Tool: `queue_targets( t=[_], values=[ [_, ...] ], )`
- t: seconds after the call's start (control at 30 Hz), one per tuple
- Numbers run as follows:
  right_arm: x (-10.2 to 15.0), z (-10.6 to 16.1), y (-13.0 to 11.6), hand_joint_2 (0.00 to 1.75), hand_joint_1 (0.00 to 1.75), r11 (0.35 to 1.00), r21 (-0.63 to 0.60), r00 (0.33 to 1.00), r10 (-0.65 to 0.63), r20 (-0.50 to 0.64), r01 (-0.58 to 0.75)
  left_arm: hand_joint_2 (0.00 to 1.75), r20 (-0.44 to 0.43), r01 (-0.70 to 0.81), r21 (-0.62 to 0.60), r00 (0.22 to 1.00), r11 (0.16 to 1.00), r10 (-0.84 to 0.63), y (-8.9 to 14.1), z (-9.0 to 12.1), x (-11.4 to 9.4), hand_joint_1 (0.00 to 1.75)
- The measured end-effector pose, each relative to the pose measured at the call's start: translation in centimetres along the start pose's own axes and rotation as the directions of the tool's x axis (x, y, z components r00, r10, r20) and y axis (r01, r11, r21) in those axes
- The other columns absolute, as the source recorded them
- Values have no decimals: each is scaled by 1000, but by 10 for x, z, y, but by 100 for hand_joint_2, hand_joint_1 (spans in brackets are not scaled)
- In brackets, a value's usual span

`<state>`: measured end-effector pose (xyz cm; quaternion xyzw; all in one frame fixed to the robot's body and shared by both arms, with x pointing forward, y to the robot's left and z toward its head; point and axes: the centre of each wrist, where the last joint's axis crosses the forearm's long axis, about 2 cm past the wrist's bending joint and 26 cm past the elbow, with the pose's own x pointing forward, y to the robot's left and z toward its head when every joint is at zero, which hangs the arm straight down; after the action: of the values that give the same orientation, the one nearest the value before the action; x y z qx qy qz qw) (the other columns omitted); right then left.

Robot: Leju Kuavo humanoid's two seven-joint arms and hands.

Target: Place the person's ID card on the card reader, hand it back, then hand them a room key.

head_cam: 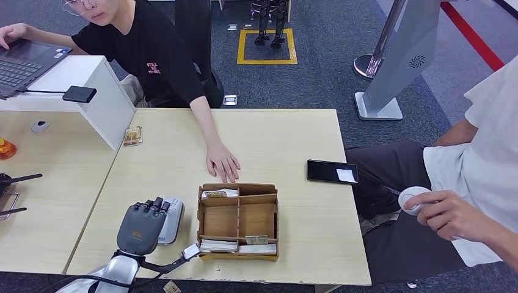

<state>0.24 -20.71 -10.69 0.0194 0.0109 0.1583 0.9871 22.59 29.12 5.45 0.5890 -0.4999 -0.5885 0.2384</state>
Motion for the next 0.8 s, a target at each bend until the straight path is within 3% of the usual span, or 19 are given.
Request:
queue_targets(
  t=[0.33, 0.8],
  values=[
    [0, 0, -1, 0, 0, 1000, -1, 1000, -1, 5, 1, 175, -3, -30, 23, 1000, 999, 30, 5, -5, 7, 175],
    [0, 0, -1, 0, 0, 1000, -3, 1000, -1, 5, 1, 175, 7, -76, 99, 997, 992, 75, 21, -36, 19, 175]
  ],
)
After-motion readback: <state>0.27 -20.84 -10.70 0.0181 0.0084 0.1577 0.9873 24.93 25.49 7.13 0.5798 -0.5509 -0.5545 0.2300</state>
